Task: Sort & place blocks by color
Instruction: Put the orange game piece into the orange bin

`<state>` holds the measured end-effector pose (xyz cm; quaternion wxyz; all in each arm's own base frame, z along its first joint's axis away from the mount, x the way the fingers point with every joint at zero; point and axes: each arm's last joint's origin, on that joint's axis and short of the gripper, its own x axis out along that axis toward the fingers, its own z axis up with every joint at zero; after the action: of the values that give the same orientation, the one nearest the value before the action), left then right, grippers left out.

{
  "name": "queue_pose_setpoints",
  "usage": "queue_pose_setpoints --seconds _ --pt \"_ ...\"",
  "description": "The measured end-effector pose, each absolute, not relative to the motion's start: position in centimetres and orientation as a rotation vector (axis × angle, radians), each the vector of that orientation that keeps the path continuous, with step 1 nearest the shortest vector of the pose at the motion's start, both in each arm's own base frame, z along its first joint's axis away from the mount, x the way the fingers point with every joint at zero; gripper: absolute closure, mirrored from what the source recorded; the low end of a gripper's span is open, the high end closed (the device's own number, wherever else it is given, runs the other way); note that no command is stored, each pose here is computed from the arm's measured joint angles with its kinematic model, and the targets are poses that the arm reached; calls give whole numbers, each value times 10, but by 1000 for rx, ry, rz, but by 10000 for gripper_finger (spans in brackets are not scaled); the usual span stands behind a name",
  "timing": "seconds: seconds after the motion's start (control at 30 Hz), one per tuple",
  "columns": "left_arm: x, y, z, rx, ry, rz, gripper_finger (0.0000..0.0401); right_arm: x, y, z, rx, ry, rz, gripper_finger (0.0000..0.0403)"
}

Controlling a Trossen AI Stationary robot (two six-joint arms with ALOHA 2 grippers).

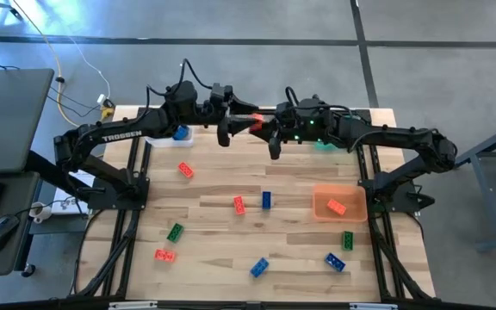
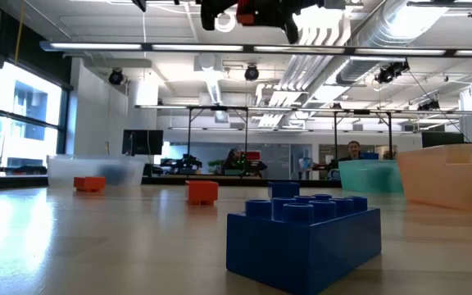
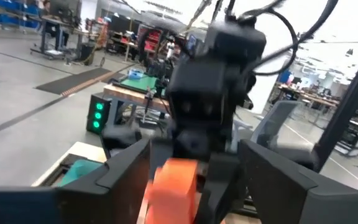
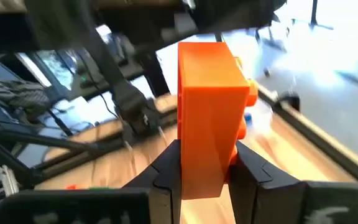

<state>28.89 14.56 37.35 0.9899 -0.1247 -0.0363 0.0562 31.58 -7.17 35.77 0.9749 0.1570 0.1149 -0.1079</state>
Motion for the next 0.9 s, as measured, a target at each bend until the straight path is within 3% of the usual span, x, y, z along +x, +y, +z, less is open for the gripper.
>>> queue_pose_setpoints --seconds 0.47,0.9 --pt "276 159 370 -292 -9 173 166 298 -49 317 566 686 -324 333" --pt "274 158 354 -340 148 196 166 262 1 291 628 1121 -581 328"
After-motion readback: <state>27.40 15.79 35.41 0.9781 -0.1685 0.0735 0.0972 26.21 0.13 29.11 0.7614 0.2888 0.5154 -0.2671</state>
